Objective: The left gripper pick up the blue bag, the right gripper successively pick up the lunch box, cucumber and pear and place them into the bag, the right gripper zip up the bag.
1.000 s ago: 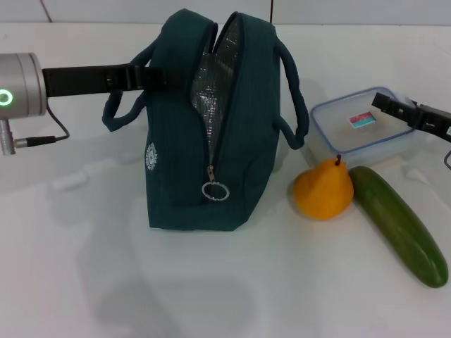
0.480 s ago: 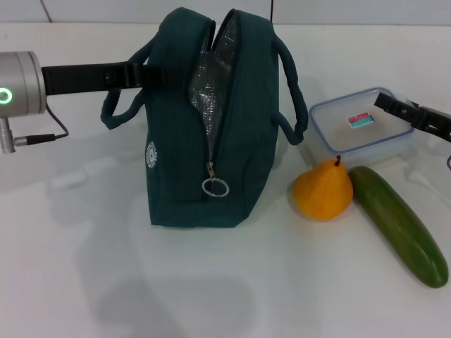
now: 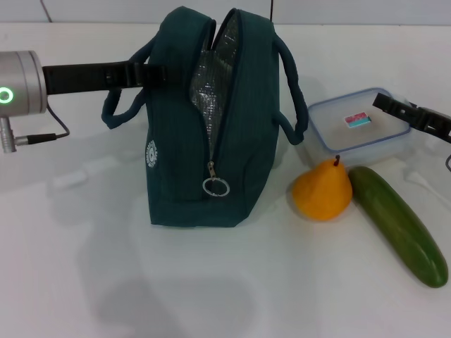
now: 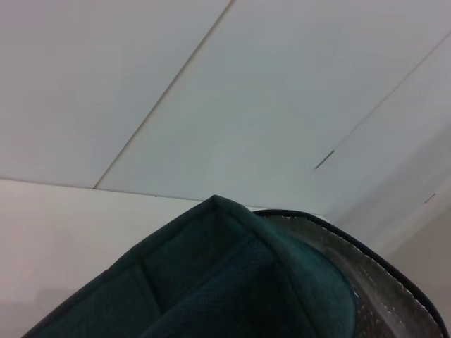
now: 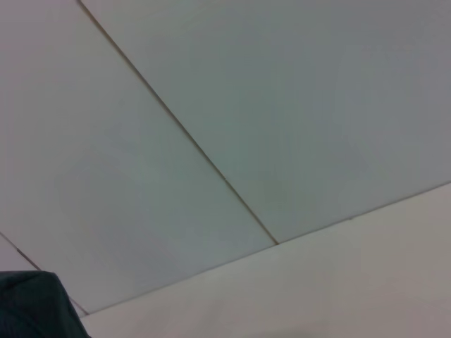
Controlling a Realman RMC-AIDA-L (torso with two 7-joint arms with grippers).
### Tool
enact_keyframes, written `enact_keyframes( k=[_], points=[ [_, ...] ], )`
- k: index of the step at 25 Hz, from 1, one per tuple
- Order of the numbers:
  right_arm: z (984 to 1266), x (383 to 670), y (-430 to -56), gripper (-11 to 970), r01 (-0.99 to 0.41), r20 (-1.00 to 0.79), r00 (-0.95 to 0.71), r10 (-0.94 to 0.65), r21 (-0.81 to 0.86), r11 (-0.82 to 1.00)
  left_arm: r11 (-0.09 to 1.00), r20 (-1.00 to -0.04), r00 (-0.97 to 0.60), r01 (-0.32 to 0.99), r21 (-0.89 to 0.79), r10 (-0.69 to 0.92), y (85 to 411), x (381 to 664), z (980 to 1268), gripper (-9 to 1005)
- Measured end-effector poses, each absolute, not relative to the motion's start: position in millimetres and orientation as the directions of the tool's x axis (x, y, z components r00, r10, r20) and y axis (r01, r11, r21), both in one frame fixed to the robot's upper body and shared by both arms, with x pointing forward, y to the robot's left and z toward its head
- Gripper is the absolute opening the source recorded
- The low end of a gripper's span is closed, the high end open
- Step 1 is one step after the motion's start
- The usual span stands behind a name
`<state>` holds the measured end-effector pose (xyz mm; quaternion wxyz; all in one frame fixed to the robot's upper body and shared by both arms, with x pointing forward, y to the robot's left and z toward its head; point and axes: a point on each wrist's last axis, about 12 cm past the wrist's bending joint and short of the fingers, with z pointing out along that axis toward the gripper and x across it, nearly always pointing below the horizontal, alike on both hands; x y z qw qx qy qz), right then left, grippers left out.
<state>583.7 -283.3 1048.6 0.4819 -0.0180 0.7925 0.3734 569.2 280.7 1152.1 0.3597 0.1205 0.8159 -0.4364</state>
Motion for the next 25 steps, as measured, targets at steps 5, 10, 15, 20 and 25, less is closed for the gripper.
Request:
enact_keyframes(
  k=[5, 10, 15, 20, 25],
  points=[
    [1050.8, 582.3, -280.8, 868, -0.400, -0.765, -0.544, 0.346, 0.599, 0.694, 0.591, -0.693, -0.711, 0.510, -0.624, -0.118, 280.7, 569.4, 1152.1, 38],
    [1054.5, 581.0, -278.5, 863, -0.415, -0.751, -0.549, 0.368, 0.626, 0.660, 0.592, -0.693, -0.711, 0.510, -0.624, -0.118, 280.8, 569.4, 1152.1, 37],
    [1056.2, 580.0, -276.3, 850, -0.429, -0.748, -0.549, 0.372, 0.634, 0.643, 0.595, -0.695, -0.709, 0.510, -0.622, -0.120, 281.2, 570.2, 1152.5, 37],
    [1057.3, 580.9, -273.9, 838, -0.436, -0.748, -0.550, 0.371, 0.636, 0.637, 0.593, -0.694, -0.710, 0.509, -0.623, -0.120, 280.2, 571.4, 1152.4, 37],
    [1059.6, 581.9, -270.9, 826, -0.446, -0.744, -0.553, 0.375, 0.644, 0.622, 0.583, -0.688, -0.716, 0.511, -0.631, -0.116, 276.4, 573.3, 1150.2, 37]
  ],
)
